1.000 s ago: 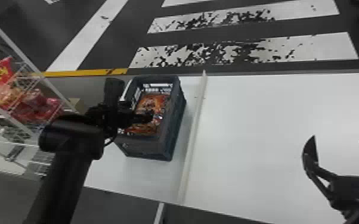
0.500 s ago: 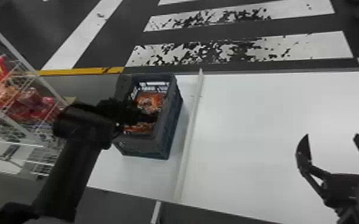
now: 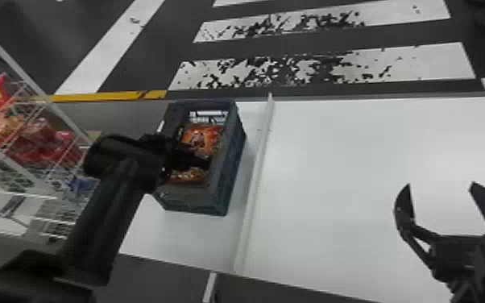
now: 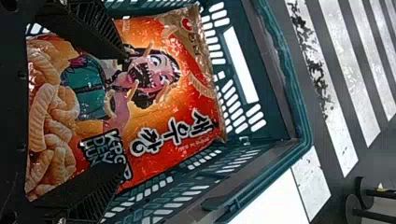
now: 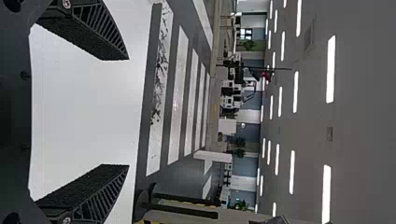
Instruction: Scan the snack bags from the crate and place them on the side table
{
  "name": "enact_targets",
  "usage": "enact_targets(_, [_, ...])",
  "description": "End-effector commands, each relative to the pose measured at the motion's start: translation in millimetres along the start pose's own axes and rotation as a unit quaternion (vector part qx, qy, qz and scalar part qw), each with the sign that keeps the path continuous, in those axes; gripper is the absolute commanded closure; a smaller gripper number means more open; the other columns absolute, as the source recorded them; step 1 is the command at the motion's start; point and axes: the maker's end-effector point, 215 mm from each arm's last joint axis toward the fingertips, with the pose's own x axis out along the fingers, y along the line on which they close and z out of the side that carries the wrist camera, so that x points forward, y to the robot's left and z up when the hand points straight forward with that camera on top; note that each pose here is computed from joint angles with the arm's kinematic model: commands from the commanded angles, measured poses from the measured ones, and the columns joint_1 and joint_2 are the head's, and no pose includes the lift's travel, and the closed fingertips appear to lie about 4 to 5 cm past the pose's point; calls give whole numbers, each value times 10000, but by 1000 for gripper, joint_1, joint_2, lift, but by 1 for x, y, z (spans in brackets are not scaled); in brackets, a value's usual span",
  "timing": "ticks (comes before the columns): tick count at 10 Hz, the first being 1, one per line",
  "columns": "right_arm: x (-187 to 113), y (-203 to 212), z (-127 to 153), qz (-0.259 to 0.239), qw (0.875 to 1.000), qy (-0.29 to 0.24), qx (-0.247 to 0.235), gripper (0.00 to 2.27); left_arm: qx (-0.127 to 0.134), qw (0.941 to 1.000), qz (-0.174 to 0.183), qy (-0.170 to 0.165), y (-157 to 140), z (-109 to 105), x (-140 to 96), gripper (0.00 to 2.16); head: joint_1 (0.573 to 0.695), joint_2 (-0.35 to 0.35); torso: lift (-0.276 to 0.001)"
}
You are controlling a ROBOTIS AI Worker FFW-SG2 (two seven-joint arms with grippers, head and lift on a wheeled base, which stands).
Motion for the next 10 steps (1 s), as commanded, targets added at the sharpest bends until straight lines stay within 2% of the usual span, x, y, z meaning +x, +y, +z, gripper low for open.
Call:
enact_targets(1, [1,1,-2,22,10000,29,2,49,-63,9996,-242,163,-9,-7,8,157,695,295,-50])
enact_targets(2, [1,1,-4,23,10000,47,4,49,-68,9989,-376,260,-15,-14,11,363,695,291,-50])
enact_targets(4, [2,1,-7,28,10000,67,14,49,-45,9985,-423,336,-21,-19,14,1342,695,286,-50])
enact_targets(5, [3,2,-7,32,10000,74,18,49,-54,9984,-486,268,-20,-13,10,1440,695,286,-50])
enact_targets(6, [3,3,-8,40,10000,81,17,49,-317,9990,-259,156,-5,-14,4,2132,695,284,-50])
enact_targets(8, [4,1,-10,24,10000,90,15,49,-538,9981,-287,-128,5,-6,-12,2132,695,293,-50])
enact_targets(10, [5,4,-9,53,9999,90,17,49,-972,9932,-478,-418,15,2,-29,2132,695,309,-50])
